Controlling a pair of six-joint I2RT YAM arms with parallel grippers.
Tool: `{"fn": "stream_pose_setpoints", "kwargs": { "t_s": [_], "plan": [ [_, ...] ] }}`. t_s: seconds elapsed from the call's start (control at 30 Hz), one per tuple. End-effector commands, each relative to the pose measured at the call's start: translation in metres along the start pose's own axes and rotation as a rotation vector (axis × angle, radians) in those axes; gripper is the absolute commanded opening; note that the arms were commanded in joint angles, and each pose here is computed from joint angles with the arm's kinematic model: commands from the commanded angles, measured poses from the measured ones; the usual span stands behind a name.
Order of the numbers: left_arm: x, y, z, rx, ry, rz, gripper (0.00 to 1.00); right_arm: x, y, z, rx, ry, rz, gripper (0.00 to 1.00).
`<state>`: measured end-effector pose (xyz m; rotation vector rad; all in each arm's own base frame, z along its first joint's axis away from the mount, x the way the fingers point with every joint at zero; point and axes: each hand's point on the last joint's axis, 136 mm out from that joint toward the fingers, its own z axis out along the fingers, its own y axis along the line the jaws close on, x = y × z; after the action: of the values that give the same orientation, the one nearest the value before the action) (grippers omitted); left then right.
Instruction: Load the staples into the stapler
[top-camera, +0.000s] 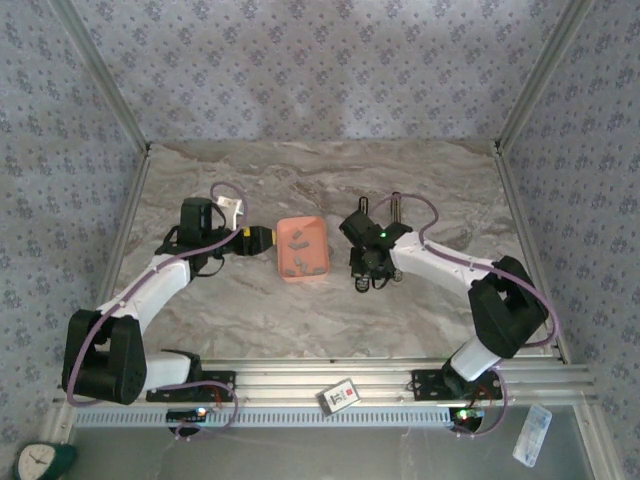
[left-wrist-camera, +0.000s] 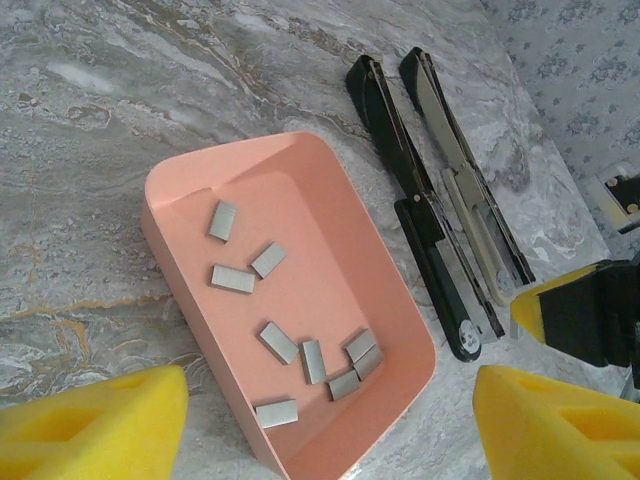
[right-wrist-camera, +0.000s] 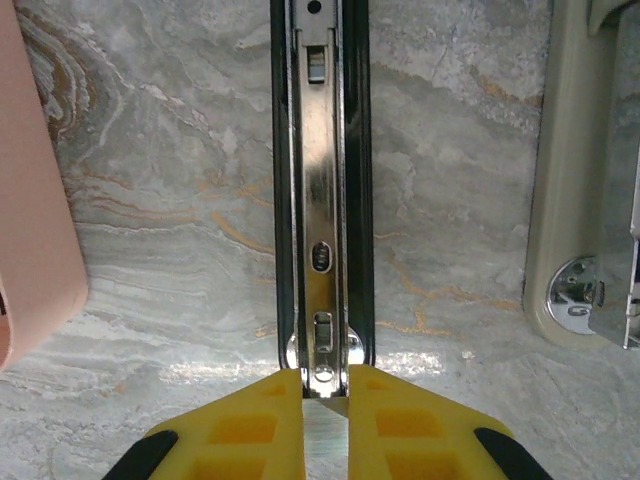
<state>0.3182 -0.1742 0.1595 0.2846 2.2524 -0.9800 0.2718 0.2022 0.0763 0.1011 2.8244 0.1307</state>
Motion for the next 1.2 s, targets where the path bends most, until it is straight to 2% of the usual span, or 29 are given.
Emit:
{"fn": "stream_pose_setpoints", "kwargs": {
  "t_s": [0.0,0.63,1.0,1.17],
  "plan": [
    [-0.004,-0.005,-0.004,0.005,-0.01,0.031,0.75,-0.009,0.003,0.001,0.015,-0.019,-0.025,0.15],
    [-0.003,-0.005,-0.005,0.003,-0.009,0.034,0.75,-0.008,-0.004,0.015,0.06,-0.011,-0.053,0.14],
    [-0.003,-0.005,-0.004,0.0,-0.008,0.035,0.75,-0.022,0.0,-0.005,0.04,-0.089,-0.064,0.14],
    [-0.003,-0.004,-0.004,-0.001,-0.007,0.034,0.75,-0.018,-0.006,-0.004,0.051,-0.074,-0.074,0.14]
  ]
}}
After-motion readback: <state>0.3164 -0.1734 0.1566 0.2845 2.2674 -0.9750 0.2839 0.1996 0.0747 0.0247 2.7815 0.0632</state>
